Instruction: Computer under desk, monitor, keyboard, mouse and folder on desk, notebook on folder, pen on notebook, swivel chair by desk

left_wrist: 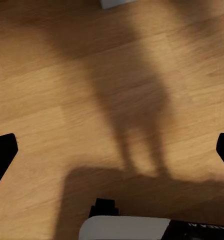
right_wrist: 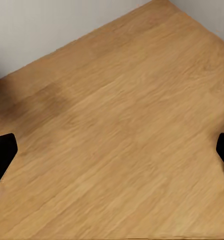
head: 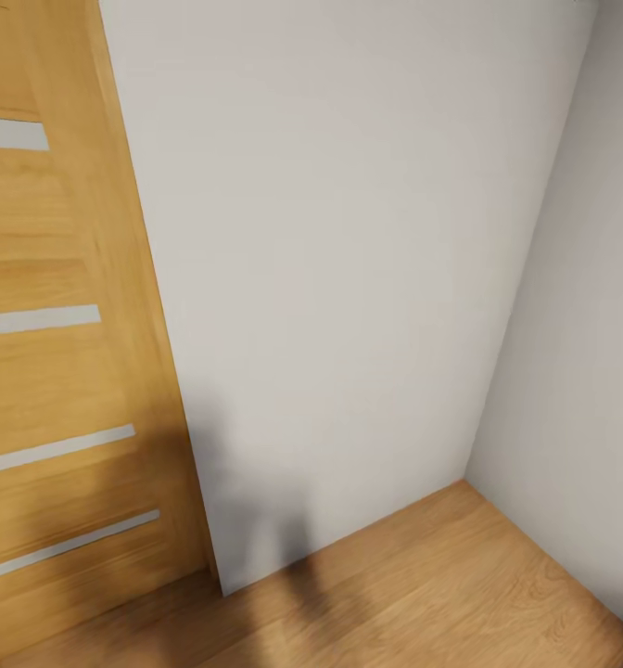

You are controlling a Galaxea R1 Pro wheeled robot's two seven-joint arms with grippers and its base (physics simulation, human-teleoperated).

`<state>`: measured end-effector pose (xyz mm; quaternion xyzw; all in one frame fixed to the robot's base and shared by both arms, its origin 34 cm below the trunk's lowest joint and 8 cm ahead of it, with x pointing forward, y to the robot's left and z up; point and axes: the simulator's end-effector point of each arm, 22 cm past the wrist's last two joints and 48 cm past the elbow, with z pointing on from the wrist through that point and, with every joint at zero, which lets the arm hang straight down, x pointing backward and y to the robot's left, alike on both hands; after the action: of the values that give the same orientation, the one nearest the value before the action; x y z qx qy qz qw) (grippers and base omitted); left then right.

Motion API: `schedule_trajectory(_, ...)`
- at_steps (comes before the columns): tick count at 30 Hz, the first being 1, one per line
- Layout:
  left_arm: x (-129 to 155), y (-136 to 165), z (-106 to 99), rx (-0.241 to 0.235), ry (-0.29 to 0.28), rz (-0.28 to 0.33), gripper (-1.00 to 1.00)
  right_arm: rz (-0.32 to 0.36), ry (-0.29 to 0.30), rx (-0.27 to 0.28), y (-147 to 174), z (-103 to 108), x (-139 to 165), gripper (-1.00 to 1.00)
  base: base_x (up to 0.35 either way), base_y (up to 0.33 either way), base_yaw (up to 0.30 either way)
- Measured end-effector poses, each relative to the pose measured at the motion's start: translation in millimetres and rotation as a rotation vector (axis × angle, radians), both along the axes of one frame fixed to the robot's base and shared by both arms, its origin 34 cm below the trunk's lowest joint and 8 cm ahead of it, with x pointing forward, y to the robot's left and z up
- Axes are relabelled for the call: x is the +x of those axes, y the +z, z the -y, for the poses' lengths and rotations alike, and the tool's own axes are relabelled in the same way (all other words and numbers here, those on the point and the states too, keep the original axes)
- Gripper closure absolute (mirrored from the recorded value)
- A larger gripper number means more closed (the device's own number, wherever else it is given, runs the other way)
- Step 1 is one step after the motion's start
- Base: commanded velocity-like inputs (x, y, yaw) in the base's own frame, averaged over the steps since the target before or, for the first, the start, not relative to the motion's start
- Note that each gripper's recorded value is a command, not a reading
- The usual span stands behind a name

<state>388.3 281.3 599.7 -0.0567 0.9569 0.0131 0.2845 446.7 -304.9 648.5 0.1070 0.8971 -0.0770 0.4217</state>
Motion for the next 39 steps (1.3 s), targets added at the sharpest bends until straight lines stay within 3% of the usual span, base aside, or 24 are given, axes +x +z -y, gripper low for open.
schedule_trajectory(3, -4.8, 3.3, -15.9, 0.012, 0.054, 0.029, -1.0, 0.009, -0.116, 0.045, 0.4, 14.5, -7.6, -1.0, 0.0, 0.0, 0.0)
schedule_trajectory(7, -11.3, 8.9, -28.3, 0.019, 0.112, 0.064, -1.0, 0.092, -0.17, 0.042, 16.1, 24.3, -6.9, -1.0, 0.0, 0.0, 0.0)
schedule_trajectory(11, -12.4, 15.6, -34.2, 0.021, 0.145, 0.086, -1.0, 0.134, -0.184, 0.03, 24.8, 27.1, -13.2, -1.0, 0.0, 0.0, 0.0)
schedule_trajectory(16, -9.9, 25.6, -44.8, 0.01, 0.229, 0.129, -1.0, 0.141, -0.187, 0.025, 29.2, 27.2, -18.2, -1.0, 0.0, 0.0, 0.142)
schedule_trajectory(20, -2.6, 36.1, -50.9, 0.029, 0.236, 0.208, -1.0, 0.139, -0.186, 0.022, 28.7, 28.4, -18.7, -1.0, 0.0, 0.0, 0.247)
schedule_trajectory(26, -33.8, 23.3, -47.2, 0.038, 0.233, 0.164, -1.0, 0.136, -0.18, 0.018, 27.9, 29.6, -19.3, -1.0, 0.0, 0.0, 0.247)
schedule_trajectory(39, -42.6, 19.4, -49.8, 0.045, 0.233, 0.146, -1.0, 0.133, -0.186, 0.016, 26.1, 30.8, -21.9, -1.0, 0.0, 0.0, 0.238)
